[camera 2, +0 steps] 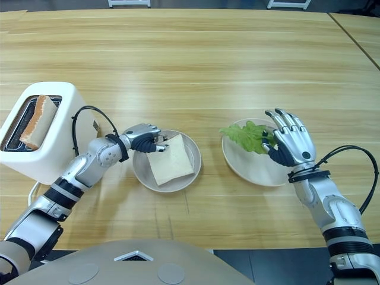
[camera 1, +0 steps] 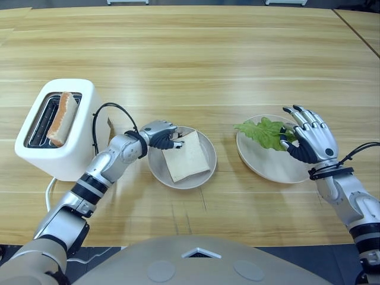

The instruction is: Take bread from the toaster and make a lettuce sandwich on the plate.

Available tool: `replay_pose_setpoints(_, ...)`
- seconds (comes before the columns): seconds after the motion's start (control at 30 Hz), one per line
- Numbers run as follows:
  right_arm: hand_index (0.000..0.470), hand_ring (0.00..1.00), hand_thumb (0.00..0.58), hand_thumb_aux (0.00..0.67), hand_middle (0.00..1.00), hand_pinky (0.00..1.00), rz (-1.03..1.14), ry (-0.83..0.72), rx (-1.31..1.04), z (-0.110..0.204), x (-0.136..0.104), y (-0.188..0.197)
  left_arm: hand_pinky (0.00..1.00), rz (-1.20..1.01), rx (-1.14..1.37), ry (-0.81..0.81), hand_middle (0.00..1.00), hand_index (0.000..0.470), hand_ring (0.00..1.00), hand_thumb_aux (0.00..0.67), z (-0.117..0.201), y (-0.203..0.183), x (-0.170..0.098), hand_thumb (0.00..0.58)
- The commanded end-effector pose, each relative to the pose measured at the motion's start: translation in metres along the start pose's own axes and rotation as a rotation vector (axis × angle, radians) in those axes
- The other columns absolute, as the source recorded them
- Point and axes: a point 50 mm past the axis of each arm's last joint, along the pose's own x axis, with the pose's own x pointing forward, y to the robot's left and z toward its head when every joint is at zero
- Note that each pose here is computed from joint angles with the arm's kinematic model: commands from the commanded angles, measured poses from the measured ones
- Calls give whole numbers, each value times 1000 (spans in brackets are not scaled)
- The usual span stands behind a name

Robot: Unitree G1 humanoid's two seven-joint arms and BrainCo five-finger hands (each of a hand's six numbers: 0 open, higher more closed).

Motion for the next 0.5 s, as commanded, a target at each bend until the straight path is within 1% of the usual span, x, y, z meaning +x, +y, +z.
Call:
replay_pose_setpoints(0.03, 470, 0, 580, 670, 0, 0, -24, -41, 57, 15, 4, -5, 0, 65, 160, -72, 0, 470, 0, 670, 15, 5, 7, 580)
replay_pose_setpoints(0.07, 470, 0, 580, 670, 0, 0, -28, -54, 74, 19, 5, -7, 0, 81, 188, -68, 0, 470, 0, 670, 16, 6, 7, 580)
replay_pose_setpoints(0.1, 470, 0, 580, 670, 0, 0, -30, -71, 92, 24, 6, -8, 0, 104, 203, -49, 0, 238, 0, 339, 14, 9, 6, 438)
replay_pose_setpoints(0.13, 470, 0, 580, 670, 0, 0, -30, -87, 109, 29, 7, -8, 0, 124, 208, -24, 0, 0, 0, 0, 12, 12, 5, 0)
replay_pose_setpoints(0.17, 470, 0, 580, 670, 0, 0, -30, -101, 125, 34, 7, -9, 0, 145, 218, 3, 0, 0, 0, 0, 8, 16, 3, 0)
replay_pose_setpoints(0.23, 470, 0, 580, 670, 0, 0, -25, -130, 157, 44, 9, -7, 0, 186, 262, 107, 0, 0, 0, 0, -5, 28, -6, 0)
replay_pose_setpoints(0.3, 470, 0, 580, 670, 0, 0, -19, -155, 179, 54, 11, -6, 0, 215, 319, 225, 0, 0, 0, 0, -19, 41, -21, 0)
replay_pose_setpoints(0.37, 470, 0, 580, 670, 0, 0, -17, -173, 201, 63, 13, -5, 0, 242, 392, 301, 0, 0, 0, 0, -27, 53, -37, 0)
replay_pose_setpoints(0.43, 470, 0, 580, 670, 0, 0, -10, -207, 231, 75, 16, -1, 0, 314, 464, 372, 0, 0, 0, 0, -28, 73, -59, 0)
replay_pose_setpoints(0.5, 470, 0, 580, 670, 0, 0, 7, -249, 265, 91, 18, 4, 0, 428, 527, 453, 0, 0, 0, 0, -22, 102, -87, 0)
